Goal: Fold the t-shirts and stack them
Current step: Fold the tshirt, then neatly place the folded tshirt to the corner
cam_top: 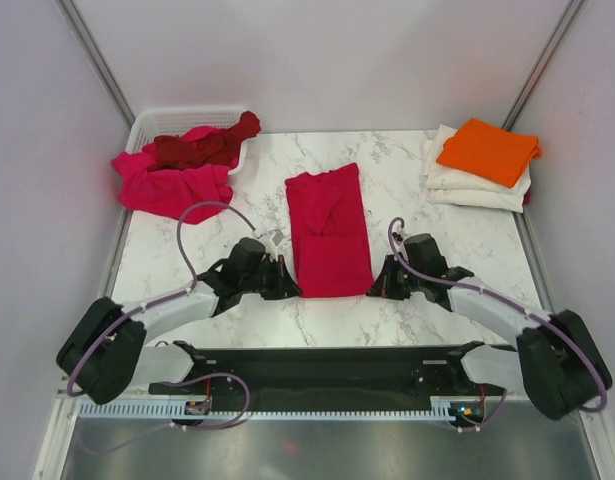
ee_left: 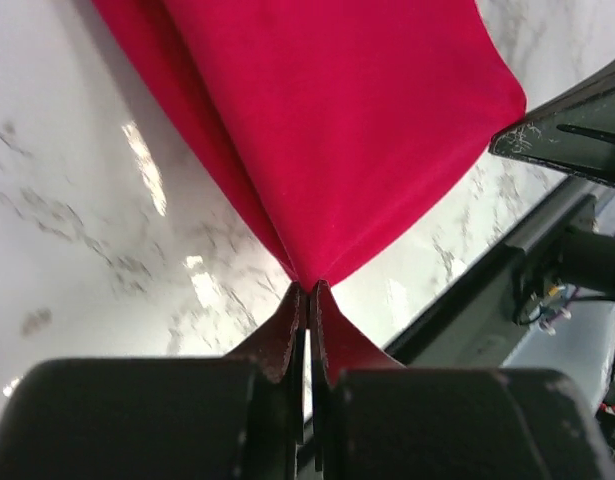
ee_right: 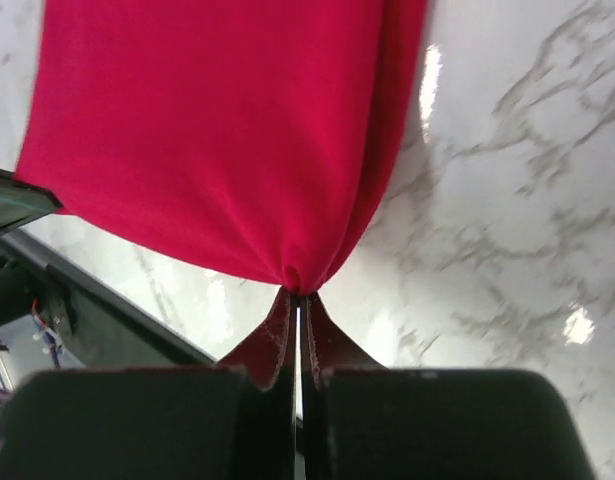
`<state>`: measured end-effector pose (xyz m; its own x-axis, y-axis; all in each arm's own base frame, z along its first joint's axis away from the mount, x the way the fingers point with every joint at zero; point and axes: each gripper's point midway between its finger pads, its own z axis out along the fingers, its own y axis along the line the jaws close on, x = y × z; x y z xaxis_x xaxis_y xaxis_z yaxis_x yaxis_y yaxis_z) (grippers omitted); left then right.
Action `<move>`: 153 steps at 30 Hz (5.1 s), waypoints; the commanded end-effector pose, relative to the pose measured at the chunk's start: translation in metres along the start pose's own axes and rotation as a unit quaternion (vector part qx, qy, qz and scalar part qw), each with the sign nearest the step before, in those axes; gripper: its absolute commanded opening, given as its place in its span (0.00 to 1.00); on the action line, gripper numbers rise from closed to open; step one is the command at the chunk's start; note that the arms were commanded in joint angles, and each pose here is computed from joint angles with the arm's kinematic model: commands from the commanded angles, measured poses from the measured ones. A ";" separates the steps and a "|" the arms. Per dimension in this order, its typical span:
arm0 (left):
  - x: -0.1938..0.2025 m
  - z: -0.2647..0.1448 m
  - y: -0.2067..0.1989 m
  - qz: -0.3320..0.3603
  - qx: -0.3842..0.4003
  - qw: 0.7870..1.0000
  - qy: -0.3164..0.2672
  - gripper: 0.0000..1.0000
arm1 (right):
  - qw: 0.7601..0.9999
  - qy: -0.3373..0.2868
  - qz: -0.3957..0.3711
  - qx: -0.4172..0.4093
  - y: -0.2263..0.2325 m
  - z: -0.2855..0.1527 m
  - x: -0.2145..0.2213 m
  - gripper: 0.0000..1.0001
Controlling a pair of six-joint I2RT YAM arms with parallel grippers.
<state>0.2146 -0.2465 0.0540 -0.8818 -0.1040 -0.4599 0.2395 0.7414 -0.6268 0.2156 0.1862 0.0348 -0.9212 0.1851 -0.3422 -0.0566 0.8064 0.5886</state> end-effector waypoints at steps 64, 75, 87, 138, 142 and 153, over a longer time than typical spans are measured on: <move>-0.188 -0.001 0.021 0.030 -0.083 0.996 -0.011 0.98 | 0.998 -0.045 0.016 -0.047 0.008 0.097 -0.230 0.98; -0.170 -0.056 -0.002 0.100 -0.061 0.992 -0.049 0.99 | 0.997 -0.043 0.027 -0.062 0.000 0.150 -0.236 0.88; -0.174 -0.055 0.002 0.117 -0.061 0.990 -0.048 0.99 | 0.992 -0.030 0.017 -0.118 0.022 0.172 -0.208 0.07; -0.151 -0.023 0.025 0.096 -0.091 0.991 -0.002 1.00 | 0.931 -0.358 0.076 0.017 -0.117 -0.238 -0.486 0.00; -0.148 -0.020 0.026 0.097 -0.091 0.991 0.004 1.00 | 0.929 -0.348 0.127 0.013 -0.179 -0.224 -0.484 0.00; -0.142 -0.015 0.026 0.099 -0.091 0.991 0.014 1.00 | 0.910 -0.325 0.205 0.158 -0.272 -0.219 -0.445 0.55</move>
<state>0.3366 -0.1972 0.1110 -0.8510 0.0634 -0.5214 0.3140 0.8572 -0.4082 0.5784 -0.1951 0.1917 -0.4779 0.6818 -0.5538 0.2984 0.7190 0.6277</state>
